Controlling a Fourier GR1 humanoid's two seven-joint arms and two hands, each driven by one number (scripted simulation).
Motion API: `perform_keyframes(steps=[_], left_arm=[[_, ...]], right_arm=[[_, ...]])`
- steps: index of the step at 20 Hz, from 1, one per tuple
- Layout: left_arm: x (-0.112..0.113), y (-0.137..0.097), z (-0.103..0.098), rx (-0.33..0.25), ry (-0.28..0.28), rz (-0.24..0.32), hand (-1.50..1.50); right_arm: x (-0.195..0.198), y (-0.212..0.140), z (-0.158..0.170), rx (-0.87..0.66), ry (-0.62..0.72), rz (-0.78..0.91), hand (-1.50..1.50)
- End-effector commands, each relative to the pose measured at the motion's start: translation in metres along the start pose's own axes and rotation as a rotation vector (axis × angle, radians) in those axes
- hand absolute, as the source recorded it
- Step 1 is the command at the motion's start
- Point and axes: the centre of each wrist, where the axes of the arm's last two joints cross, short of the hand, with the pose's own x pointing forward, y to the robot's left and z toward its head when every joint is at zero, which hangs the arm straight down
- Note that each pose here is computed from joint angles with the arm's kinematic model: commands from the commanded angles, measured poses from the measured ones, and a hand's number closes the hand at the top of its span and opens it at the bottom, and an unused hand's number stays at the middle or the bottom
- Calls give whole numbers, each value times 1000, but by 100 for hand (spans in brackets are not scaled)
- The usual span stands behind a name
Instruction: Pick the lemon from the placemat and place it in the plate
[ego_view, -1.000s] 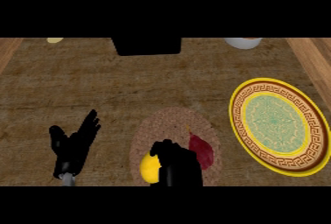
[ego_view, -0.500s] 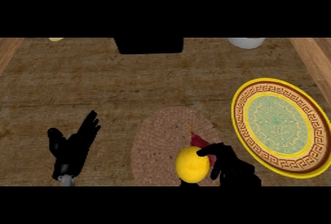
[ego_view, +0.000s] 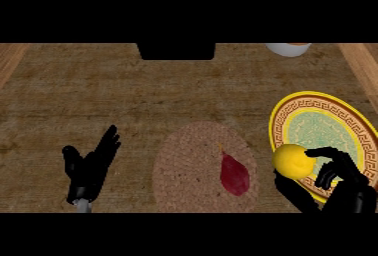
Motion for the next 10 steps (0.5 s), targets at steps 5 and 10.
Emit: perform_keyframes(steps=[5,10], left_arm=[[-2,-5,-4,-14,17,-3,0],[9,5,-14,-27,22,-9,0]], right_arm=[[-57,-10,-88,-148,64,-36,150],[-105,5,-97,-132,68,10,150]])
